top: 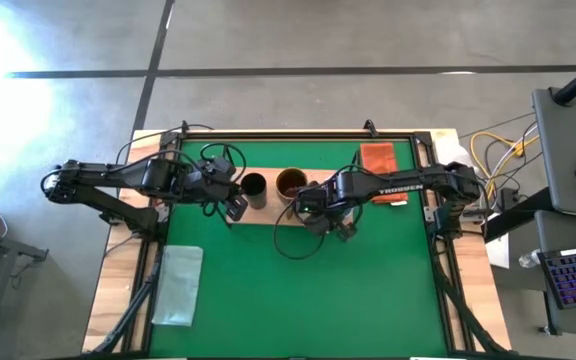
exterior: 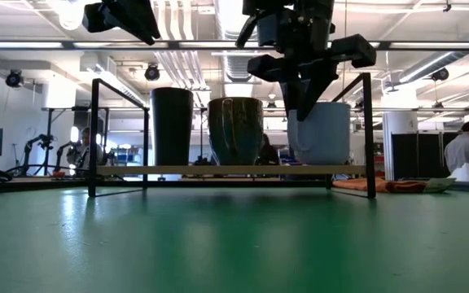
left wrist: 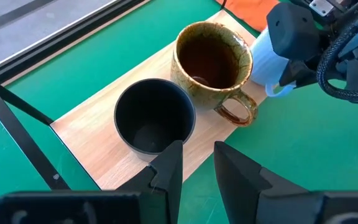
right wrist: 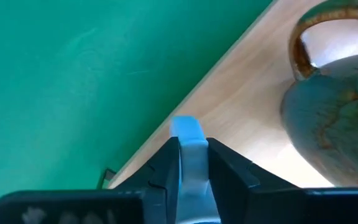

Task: Stack small to large cups/mugs on shelf
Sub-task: Adjust the mugs including the cup

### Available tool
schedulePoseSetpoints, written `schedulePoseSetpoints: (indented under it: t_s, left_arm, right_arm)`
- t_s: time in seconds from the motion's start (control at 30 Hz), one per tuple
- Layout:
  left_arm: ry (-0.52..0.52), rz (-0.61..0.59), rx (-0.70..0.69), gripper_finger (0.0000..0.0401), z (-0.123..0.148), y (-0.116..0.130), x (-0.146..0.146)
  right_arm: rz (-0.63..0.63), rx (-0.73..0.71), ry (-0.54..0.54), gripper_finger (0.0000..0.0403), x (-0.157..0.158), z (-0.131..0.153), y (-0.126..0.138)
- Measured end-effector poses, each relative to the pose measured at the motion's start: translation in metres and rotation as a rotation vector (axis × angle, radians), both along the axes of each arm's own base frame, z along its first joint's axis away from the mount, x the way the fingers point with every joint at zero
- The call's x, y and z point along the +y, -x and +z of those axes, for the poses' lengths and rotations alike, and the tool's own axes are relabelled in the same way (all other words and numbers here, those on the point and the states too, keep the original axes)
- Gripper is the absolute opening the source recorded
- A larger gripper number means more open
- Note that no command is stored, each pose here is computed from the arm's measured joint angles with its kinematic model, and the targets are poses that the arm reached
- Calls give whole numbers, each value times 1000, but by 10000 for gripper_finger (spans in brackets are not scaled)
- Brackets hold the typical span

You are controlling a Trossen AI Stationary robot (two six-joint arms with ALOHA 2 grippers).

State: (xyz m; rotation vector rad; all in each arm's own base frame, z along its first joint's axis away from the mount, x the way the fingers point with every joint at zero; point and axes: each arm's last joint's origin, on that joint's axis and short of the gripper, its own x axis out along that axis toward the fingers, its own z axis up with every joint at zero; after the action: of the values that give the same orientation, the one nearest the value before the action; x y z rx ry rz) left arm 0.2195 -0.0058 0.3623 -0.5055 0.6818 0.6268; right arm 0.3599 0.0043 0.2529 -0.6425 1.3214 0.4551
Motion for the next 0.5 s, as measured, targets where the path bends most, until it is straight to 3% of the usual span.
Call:
schedulePoseSetpoints:
  t_s: [0.37,0.5]
  left_arm:
    - [-1,-1,-1,77,0,0,0]
    - [-2,-3,2,77,0,0,0]
  right_arm:
    - [-11,-29,24,145,-1,6,1]
    - [-104,-78,0,152,-1,21,3]
